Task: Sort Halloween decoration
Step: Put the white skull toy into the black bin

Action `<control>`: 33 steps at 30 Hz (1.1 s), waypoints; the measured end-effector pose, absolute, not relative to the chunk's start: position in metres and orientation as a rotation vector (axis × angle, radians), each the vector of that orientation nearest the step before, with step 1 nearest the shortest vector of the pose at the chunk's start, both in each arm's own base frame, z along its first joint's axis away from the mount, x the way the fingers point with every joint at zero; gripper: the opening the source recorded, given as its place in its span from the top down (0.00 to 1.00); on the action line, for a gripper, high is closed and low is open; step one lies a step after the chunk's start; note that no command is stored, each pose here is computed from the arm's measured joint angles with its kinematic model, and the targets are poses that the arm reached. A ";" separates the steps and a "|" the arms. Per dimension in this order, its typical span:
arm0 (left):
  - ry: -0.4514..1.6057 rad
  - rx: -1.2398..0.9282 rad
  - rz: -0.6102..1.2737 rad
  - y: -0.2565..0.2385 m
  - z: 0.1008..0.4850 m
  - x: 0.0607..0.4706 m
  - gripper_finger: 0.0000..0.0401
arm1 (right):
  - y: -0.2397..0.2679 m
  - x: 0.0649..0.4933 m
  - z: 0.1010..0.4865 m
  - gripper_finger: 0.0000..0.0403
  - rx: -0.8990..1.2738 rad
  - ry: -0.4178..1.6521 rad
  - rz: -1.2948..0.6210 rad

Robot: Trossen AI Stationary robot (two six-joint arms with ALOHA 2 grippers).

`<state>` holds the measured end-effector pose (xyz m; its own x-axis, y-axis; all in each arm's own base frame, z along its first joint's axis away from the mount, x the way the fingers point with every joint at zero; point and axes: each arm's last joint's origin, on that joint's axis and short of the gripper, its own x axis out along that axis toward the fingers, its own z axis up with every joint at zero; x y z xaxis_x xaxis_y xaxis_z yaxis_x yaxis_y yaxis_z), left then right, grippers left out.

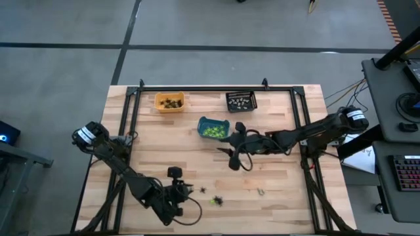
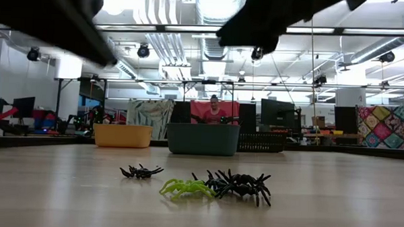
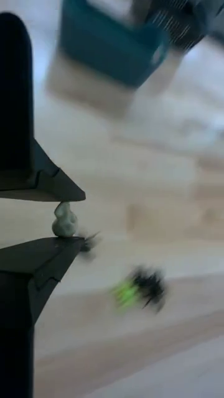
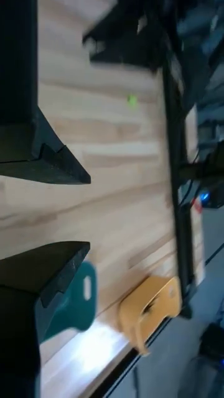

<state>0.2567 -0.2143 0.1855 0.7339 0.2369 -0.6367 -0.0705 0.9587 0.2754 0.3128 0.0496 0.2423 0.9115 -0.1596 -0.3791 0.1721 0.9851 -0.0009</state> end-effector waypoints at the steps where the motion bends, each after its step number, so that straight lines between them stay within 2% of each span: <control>1: 0.713 0.263 0.184 -0.212 0.190 0.260 0.84 | 0.053 0.311 0.245 0.63 0.028 0.376 -0.158; 5: 0.627 0.334 0.242 -0.202 0.211 0.278 0.84 | 0.062 0.305 0.255 0.63 0.003 0.340 -0.118; 9: 0.543 0.388 0.208 -0.196 0.226 0.291 0.84 | 0.069 0.299 0.264 0.63 -0.014 0.307 -0.086; 13: 0.472 0.387 0.098 -0.193 0.228 0.295 0.84 | 0.080 0.294 0.268 0.63 -0.045 0.295 -0.045; 18: 0.375 0.323 0.058 -0.189 0.219 0.295 0.85 | 0.096 0.293 0.266 0.63 -0.128 0.278 0.021; 25: 0.127 0.113 -0.018 -0.185 0.208 0.284 0.85 | 0.125 0.298 0.253 0.63 -0.322 0.241 0.139; 33: -0.154 -0.310 -0.047 -0.165 0.202 0.258 0.85 | 0.146 0.311 0.244 0.63 -0.548 0.168 0.196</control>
<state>0.2576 -0.1645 0.2015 0.9872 -0.0223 0.1582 0.0696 0.9513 -0.3003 0.3113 0.1462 0.2444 0.9678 0.1396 -0.2097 -0.2287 0.8356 -0.4994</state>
